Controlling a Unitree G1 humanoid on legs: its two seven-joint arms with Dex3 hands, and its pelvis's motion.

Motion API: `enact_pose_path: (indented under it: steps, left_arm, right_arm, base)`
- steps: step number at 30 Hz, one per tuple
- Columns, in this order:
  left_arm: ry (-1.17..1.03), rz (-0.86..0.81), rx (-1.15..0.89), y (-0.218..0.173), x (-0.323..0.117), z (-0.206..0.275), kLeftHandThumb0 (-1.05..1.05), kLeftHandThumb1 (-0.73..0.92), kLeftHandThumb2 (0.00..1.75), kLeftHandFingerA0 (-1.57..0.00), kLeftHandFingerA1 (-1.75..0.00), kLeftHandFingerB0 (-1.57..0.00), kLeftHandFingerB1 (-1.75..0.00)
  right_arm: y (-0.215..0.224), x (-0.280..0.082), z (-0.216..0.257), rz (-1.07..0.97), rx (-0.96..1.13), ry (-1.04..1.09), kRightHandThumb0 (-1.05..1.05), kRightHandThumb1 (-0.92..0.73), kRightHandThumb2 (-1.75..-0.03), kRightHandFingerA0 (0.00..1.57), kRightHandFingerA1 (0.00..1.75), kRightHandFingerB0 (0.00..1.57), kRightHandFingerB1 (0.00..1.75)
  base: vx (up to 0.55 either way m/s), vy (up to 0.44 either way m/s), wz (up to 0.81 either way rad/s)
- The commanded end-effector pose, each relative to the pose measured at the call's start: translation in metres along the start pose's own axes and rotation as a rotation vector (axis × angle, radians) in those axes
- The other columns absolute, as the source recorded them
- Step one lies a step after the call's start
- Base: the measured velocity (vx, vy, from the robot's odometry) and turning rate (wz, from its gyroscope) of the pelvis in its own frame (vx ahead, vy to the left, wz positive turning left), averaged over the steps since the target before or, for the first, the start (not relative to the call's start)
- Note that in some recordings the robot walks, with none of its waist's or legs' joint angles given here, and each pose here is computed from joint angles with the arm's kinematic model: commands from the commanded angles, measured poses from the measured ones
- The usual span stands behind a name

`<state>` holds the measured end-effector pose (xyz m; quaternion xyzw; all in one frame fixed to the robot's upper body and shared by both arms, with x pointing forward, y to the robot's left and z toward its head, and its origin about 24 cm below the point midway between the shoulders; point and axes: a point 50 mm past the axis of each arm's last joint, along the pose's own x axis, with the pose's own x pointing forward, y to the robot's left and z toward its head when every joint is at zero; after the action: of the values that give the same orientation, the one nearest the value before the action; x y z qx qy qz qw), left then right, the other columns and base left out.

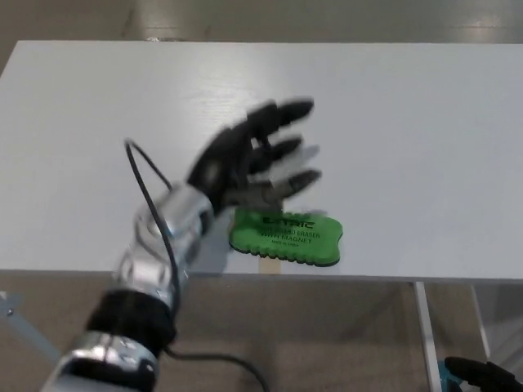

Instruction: Use the left hand to press on the green eraser and wipe the desk from center to the left and then back to center.

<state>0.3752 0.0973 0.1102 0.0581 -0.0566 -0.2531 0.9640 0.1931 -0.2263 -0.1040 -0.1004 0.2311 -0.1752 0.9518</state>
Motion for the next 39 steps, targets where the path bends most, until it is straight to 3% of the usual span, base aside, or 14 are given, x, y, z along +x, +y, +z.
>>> enact_pose_path:
  steps: [1, 7, 8, 12, 17, 18, 20, 21, 23, 24, 25, 29, 38, 39]
  left_arm:
    - [-0.124, -0.146, 0.009, 0.016, -0.002, 0.058, -0.77, 0.47, 0.59, 0.0, -0.11, -0.05, -0.29]
    - [-0.306, -0.199, 0.069, 0.028, -0.031, 0.111, -0.79, 0.47, 0.55, 0.0, -0.15, -0.07, -0.3]
    - [-0.366, -0.21, 0.094, 0.032, -0.044, 0.121, -0.65, 0.37, 0.81, -0.01, -0.11, -0.02, -0.35]
    - [-0.458, -0.262, 0.12, 0.035, -0.081, 0.131, -0.66, 0.41, 0.82, -0.1, -0.16, 0.0, -0.35]
    - [-0.464, -0.317, 0.098, 0.035, -0.117, 0.13, -0.73, 0.43, 0.62, -0.12, -0.24, -0.09, -0.35]
    - [-0.458, -0.339, 0.074, 0.034, -0.132, 0.127, -0.33, 0.23, 0.84, 0.0, -0.48, -0.03, -0.49]
    - [-0.451, -0.355, 0.054, 0.032, -0.142, 0.125, -0.33, 0.23, 0.84, 0.0, -0.48, -0.03, -0.49]
    - [-0.434, -0.379, 0.029, 0.03, -0.154, 0.122, -0.51, 0.46, 0.54, -0.21, -0.29, -0.2, -0.34]
    - [-0.415, -0.406, 0.004, 0.028, -0.165, 0.119, -0.51, 0.46, 0.54, -0.21, -0.29, -0.2, -0.34]
    - [-0.377, -0.473, -0.054, 0.026, -0.18, 0.111, -0.19, 0.28, 0.84, -0.12, -0.52, -0.14, -0.51]
    - [-0.308, -0.589, -0.148, 0.023, -0.203, 0.099, -0.29, 0.42, 0.58, -0.28, -0.36, -0.33, -0.37]
    - [-0.198, -0.669, -0.241, 0.02, -0.227, 0.081, -0.2, 0.47, 0.54, -0.35, -0.34, -0.41, -0.35]
    - [0.041, -0.338, -0.315, 0.017, -0.259, 0.0, -0.23, 0.47, 0.55, -0.58, -0.4, -0.59, -0.38]
    - [0.17, -0.218, -0.252, 0.022, -0.269, -0.035, -0.4, 0.4, 0.76, -0.6, -0.56, -0.51, -0.49]
  right_arm:
    - [-0.002, 0.0, -0.001, -0.006, -0.003, 0.009, -0.46, -0.69, -0.61, 0.82, 0.55, 0.84, 0.5]
    - [-0.003, 0.0, -0.002, -0.006, -0.007, 0.014, -0.46, -0.69, -0.61, 0.82, 0.55, 0.83, 0.5]
    - [-0.003, -0.002, -0.005, 0.001, -0.004, 0.017, -0.45, -0.69, -0.61, 0.82, 0.55, 0.83, 0.5]
    - [-0.004, -0.005, -0.009, 0.007, -0.012, 0.027, -0.45, -0.7, -0.61, 0.82, 0.56, 0.83, 0.5]
    - [-0.005, -0.006, -0.012, 0.006, -0.038, 0.037, -0.46, -0.69, -0.62, 0.82, 0.53, 0.83, 0.48]
    - [-0.005, -0.006, -0.012, 0.005, -0.039, 0.039, -0.45, -0.69, -0.62, 0.82, 0.53, 0.82, 0.48]
    - [-0.004, -0.006, -0.012, 0.005, -0.035, 0.04, -0.45, -0.69, -0.62, 0.82, 0.53, 0.82, 0.48]
    - [-0.004, -0.006, -0.012, 0.002, -0.027, 0.042, -0.45, -0.69, -0.61, 0.82, 0.52, 0.82, 0.48]
    - [-0.003, -0.006, -0.011, 0.0, -0.019, 0.044, -0.45, -0.69, -0.61, 0.82, 0.52, 0.82, 0.48]
    - [-0.004, -0.006, -0.012, -0.002, -0.015, 0.047, -0.45, -0.69, -0.62, 0.82, 0.51, 0.82, 0.48]
    - [-0.005, -0.006, -0.012, -0.004, -0.014, 0.048, -0.44, -0.69, -0.62, 0.82, 0.51, 0.82, 0.48]
    - [-0.007, -0.008, -0.015, -0.003, -0.027, 0.056, -0.44, -0.69, -0.61, 0.82, 0.51, 0.82, 0.48]
    - [-0.007, -0.021, -0.033, -0.003, -0.039, 0.11, -0.45, -0.69, -0.61, 0.85, 0.63, 0.82, 0.49]
    - [-0.007, -0.027, -0.039, -0.006, -0.051, 0.124, -0.45, -0.69, -0.62, 0.84, 0.53, 0.82, 0.48]
  base:
    - [0.0, 0.0, 0.0]
    - [0.0, 0.0, 0.0]
    - [0.0, 0.0, 0.0]
    - [0.0, 0.0, 0.0]
    - [0.0, 0.0, 0.0]
    - [0.0, 0.0, 0.0]
    - [0.0, 0.0, 0.0]
    - [0.0, 0.0, 0.0]
    - [0.0, 0.0, 0.0]
    - [0.0, 0.0, 0.0]
    - [0.0, 0.0, 0.0]
    - [0.0, 0.0, 0.0]
    - [0.0, 0.0, 0.0]
    - [0.0, 0.0, 0.0]
